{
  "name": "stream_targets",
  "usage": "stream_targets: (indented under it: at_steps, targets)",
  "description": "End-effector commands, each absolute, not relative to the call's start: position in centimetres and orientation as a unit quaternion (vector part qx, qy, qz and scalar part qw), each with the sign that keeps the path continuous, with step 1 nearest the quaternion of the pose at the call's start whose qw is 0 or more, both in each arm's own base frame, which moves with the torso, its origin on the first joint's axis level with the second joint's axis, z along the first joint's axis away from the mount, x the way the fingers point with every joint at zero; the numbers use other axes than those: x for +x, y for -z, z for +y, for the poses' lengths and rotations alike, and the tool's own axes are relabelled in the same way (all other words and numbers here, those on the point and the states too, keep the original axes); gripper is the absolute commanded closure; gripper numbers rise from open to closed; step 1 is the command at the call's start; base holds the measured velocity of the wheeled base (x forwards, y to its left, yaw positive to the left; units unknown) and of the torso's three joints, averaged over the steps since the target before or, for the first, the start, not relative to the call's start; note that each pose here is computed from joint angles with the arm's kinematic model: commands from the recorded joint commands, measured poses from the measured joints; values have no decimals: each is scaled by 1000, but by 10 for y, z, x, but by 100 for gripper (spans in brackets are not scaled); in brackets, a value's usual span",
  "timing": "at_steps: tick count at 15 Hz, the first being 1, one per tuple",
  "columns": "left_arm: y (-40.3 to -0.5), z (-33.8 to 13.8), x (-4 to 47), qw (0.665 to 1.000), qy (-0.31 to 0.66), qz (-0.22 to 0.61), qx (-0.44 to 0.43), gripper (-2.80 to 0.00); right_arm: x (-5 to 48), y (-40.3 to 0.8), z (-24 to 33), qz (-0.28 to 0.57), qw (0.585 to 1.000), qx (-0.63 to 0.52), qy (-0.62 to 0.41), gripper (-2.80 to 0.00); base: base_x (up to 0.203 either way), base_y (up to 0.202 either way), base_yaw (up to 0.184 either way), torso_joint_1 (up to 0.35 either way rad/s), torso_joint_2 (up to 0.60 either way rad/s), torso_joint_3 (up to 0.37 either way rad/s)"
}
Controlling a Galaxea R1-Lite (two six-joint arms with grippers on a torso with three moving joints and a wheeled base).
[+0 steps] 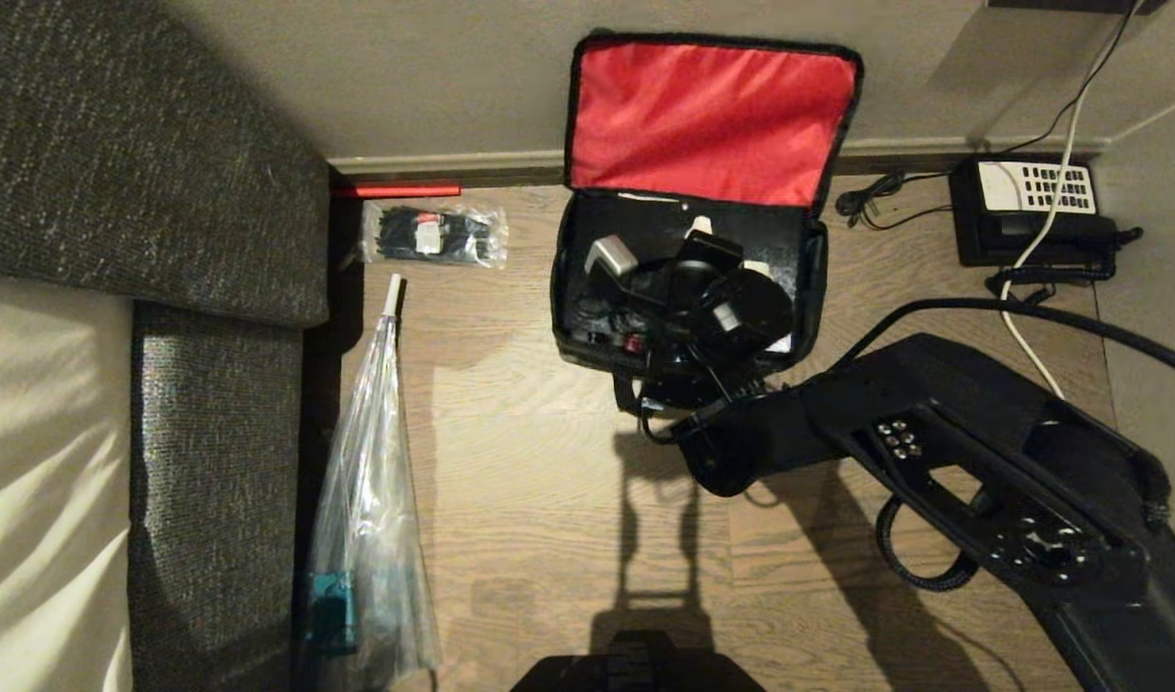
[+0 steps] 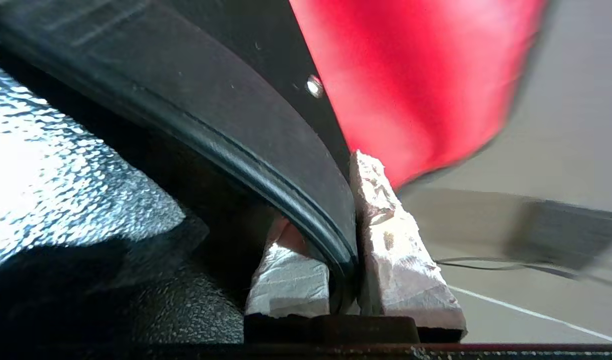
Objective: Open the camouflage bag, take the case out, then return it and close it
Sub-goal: Lift the black box
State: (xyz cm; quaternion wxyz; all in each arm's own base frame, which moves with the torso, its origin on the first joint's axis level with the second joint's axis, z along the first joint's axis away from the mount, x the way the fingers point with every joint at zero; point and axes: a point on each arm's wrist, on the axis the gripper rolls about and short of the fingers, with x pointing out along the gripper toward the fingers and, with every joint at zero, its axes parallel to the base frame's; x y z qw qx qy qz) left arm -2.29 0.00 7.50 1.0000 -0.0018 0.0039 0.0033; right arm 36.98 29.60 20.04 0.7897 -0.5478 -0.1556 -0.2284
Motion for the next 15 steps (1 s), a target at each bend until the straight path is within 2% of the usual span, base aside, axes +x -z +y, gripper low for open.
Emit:
stream_targets:
  at_steps: [1, 9, 15]
  targets:
    - [-75, 0, -23, 1000, -4, 4, -2, 0, 353, -234, 286, -171, 793, -531, 244, 0, 0, 0, 0, 0, 0, 0]
    - [-75, 0, -23, 1000, -4, 4, -2, 0, 314, -271, 295, -197, 807, -510, 225, 0, 0, 0, 0, 0, 0, 0]
    - [-75, 0, -23, 1000, -4, 4, -2, 0, 328, -209, 309, -171, 788, -563, 183, 0, 0, 0, 0, 0, 0, 0]
